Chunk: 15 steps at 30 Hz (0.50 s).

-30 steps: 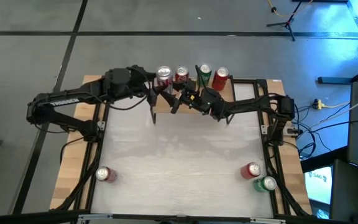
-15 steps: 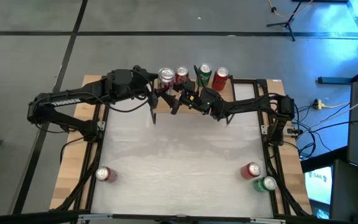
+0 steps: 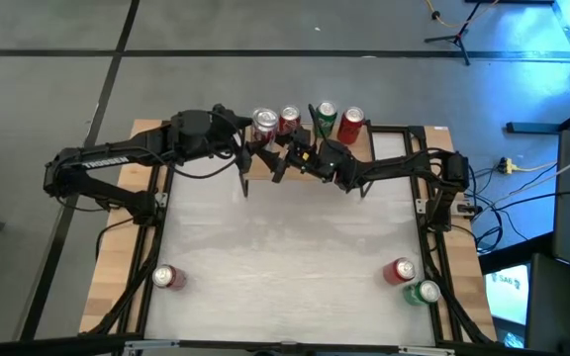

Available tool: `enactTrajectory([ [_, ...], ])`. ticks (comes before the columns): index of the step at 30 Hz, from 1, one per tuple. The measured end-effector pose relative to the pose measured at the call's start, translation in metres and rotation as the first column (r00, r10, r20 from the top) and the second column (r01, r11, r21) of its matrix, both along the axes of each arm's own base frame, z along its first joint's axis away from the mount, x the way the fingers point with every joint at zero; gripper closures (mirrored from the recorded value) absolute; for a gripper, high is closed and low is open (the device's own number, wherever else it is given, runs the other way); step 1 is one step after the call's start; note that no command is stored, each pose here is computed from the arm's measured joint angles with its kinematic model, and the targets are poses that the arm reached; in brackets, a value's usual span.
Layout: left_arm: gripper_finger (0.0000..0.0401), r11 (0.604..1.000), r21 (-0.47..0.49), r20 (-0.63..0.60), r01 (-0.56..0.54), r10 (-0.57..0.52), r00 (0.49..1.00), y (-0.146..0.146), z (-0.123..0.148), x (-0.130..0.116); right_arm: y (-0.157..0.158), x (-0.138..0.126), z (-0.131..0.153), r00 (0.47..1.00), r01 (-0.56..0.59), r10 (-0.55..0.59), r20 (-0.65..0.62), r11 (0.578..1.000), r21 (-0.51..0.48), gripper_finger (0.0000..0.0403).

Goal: Place canned beverage on shelf
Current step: Put the red-silver soda can aligned with the other red-silver soda can on the shelf

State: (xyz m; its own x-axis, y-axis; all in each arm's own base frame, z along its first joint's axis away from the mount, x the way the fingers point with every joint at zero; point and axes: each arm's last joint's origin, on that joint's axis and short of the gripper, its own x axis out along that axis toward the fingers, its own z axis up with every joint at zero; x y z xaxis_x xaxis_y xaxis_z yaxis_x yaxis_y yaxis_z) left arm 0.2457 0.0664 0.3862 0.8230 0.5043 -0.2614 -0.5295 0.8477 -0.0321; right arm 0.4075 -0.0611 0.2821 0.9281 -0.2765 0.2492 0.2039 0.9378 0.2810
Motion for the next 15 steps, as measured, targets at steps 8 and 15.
enactTrajectory([
  [8, 0.0028, 1.000, -0.006, -0.004, 0.014, -0.014, 1.000, 0.0000, -0.0015, 0.0011, 0.0019, 0.0005, 0.0008, 1.000, -0.019, 0.019, 0.001, 1.000, -0.011, 0.0100],
  [15, 0.0016, 1.000, -0.011, -0.002, 0.007, -0.007, 1.000, 0.0001, -0.0016, 0.0010, 0.0016, 0.0004, 0.0001, 1.000, -0.006, 0.005, -0.017, 1.000, -0.027, 0.0100],
])
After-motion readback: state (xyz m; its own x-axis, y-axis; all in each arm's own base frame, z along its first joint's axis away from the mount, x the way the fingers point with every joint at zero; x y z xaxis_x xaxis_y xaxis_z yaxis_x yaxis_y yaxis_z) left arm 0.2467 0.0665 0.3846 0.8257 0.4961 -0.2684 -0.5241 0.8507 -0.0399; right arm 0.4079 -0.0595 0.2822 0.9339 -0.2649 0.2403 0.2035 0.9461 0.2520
